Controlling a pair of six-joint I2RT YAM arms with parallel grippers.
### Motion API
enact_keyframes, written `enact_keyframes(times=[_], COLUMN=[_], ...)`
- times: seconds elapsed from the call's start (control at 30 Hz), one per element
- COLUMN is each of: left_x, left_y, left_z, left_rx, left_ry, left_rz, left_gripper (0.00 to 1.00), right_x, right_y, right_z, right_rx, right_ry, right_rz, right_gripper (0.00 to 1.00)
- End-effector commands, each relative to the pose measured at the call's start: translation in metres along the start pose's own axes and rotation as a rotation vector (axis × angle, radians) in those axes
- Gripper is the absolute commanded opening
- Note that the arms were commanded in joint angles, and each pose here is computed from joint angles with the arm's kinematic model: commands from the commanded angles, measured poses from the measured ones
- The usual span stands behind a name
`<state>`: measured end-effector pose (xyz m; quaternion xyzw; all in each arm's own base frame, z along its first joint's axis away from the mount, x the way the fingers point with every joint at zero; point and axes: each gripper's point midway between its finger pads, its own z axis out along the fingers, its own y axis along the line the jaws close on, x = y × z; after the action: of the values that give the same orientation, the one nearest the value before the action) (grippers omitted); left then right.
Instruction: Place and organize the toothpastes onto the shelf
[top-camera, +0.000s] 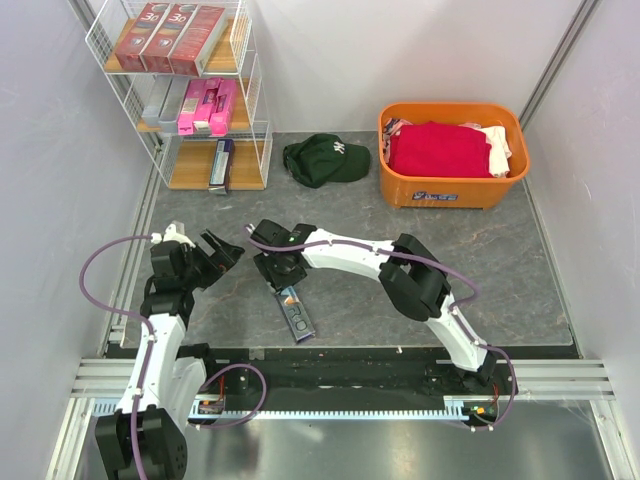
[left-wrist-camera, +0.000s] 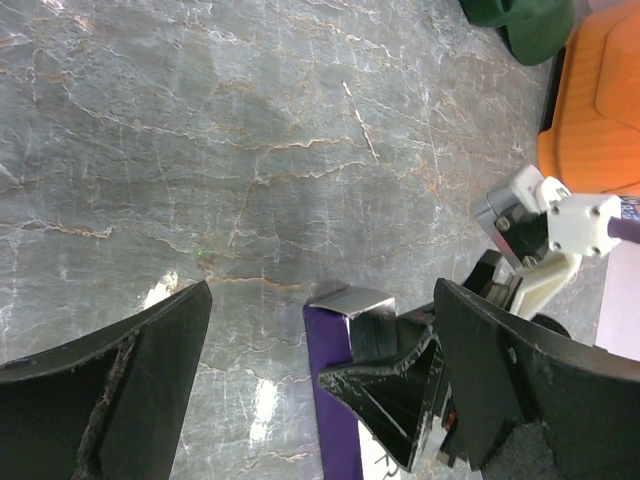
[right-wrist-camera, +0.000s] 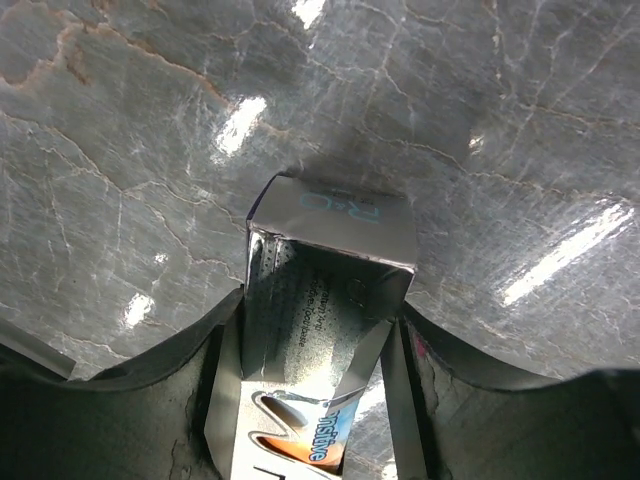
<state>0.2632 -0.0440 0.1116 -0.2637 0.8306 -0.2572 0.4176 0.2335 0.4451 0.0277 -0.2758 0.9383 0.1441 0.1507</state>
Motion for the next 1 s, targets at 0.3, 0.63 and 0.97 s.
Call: enact_keyframes(times=[0.3,0.63,0.97], left_x=[-0.036,-0.057,-0.011], left_y=[-0.069,-0.143,-0.232], left_z=[-0.026,-0.043,-0.034], left_rx=[0.233,0.458,0.635], left_ry=[-0.051,-0.081,0.034], left_rz=[0.121,0.191,0.322], left_gripper=[1.0,1.0,1.0], right_x=[-0.097,-0.16,-0.151], right_y=[-0.063,-0.142,-0.202], right_z=[-0.091,-0.211,-0.322], right_rx=[-0.09,-0.304,-0.322], right_ry=[-0.3,-0.716,-1.095], right_rz=[0.244,0.613,0.834], right_gripper=[0.43,0.43,0.43])
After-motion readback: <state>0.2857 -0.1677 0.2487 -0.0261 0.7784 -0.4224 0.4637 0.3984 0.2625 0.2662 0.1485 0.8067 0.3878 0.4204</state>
